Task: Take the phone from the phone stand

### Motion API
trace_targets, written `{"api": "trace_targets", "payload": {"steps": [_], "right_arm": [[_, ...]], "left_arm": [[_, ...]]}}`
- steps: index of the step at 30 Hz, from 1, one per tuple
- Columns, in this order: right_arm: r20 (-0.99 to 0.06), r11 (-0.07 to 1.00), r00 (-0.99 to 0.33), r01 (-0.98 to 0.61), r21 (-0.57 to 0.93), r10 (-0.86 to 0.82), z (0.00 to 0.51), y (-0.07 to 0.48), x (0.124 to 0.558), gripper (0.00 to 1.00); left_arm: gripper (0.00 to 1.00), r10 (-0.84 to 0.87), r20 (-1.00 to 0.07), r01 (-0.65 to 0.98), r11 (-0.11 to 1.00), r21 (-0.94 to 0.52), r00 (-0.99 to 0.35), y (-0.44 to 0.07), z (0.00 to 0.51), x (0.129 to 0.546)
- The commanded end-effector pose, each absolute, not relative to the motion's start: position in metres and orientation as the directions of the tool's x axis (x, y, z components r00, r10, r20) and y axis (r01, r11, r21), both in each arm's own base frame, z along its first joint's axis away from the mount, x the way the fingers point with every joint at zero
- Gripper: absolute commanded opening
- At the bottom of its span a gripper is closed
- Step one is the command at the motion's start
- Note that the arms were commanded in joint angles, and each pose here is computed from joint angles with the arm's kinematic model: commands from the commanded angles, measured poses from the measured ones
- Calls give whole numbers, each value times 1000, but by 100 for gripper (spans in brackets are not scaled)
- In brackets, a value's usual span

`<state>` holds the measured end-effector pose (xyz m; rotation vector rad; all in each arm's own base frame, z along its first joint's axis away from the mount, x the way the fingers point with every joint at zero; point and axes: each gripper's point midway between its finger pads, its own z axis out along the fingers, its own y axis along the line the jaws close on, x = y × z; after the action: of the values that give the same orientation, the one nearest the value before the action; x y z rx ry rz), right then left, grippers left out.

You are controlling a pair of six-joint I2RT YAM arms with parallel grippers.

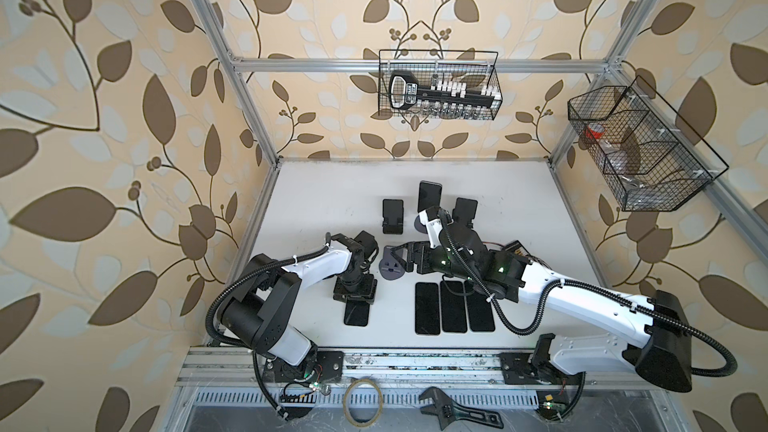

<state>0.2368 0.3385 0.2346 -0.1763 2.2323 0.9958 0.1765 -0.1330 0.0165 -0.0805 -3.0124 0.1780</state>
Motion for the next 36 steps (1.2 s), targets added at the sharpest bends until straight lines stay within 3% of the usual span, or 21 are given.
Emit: {"api": "trace_targets", "payload": {"steps": [1,36], "right_arm": [[-626,705,-768,-367,607,139,226,338,235,86],[-631,710,-764,-370,599,134,227,336,237,86]], "left_arm": [[68,63,140,41,987,-154,-988,-141,21,176],[80,47,301,27,997,-70,-952,-140,4,152]]}}
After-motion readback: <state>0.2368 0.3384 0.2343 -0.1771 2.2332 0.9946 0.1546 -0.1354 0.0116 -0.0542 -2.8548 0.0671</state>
